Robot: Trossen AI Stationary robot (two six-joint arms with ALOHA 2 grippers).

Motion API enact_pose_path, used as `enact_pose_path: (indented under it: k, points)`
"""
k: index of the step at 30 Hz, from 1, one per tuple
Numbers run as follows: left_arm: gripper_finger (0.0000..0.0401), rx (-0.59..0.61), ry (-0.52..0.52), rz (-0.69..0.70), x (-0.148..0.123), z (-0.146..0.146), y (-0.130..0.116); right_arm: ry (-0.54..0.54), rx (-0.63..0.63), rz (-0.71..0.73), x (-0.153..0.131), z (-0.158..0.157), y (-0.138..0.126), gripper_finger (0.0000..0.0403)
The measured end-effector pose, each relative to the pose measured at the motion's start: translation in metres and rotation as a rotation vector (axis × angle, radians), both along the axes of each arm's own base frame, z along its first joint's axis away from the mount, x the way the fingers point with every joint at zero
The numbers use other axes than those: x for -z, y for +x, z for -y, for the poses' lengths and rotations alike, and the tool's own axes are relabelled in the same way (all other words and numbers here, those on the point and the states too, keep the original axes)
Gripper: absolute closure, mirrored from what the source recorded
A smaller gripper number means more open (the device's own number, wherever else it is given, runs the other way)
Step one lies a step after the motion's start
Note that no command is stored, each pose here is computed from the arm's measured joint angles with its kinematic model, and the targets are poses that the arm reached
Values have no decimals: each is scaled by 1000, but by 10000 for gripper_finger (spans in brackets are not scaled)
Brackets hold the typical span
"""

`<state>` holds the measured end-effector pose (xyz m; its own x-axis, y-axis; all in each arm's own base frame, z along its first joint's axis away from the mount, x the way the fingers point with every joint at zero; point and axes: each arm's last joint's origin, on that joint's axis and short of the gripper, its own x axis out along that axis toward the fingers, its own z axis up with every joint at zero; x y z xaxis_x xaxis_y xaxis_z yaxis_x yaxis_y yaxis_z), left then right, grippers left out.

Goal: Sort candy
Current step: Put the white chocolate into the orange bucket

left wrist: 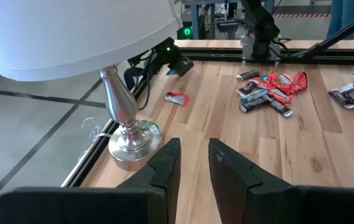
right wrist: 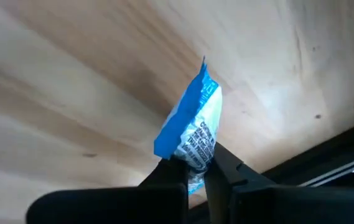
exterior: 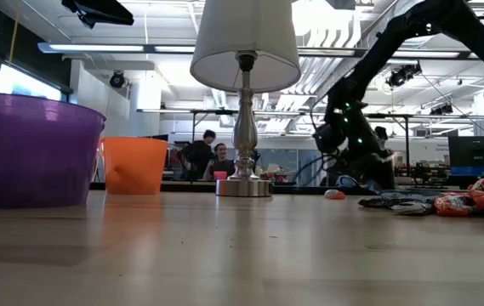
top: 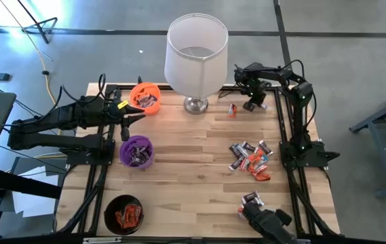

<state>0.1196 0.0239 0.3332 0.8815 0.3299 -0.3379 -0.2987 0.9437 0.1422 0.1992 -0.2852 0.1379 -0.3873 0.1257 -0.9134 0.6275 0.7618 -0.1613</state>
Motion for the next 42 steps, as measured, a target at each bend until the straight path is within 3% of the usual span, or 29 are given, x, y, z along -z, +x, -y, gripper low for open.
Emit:
enact_pose_path:
  k: [10, 18, 22, 31, 42]
  points:
    - [331, -19, -51, 19, 0, 0, 0, -14, -98, -11, -38, -56, 58, 399]
    - [331, -27, -71, 27, 0, 0, 0, -68, -72, 79, -84, -130, 74, 399]
    - [331, -28, -76, 28, 0, 0, 0, -124, -17, 72, -91, -135, 63, 400]
    - [331, 39, -203, 55, 0, 3, 1, -43, 87, -21, -70, -127, 27, 400]
    - [331, 37, -202, 56, 0, 3, 1, 33, 155, -83, -43, -154, -8, 400]
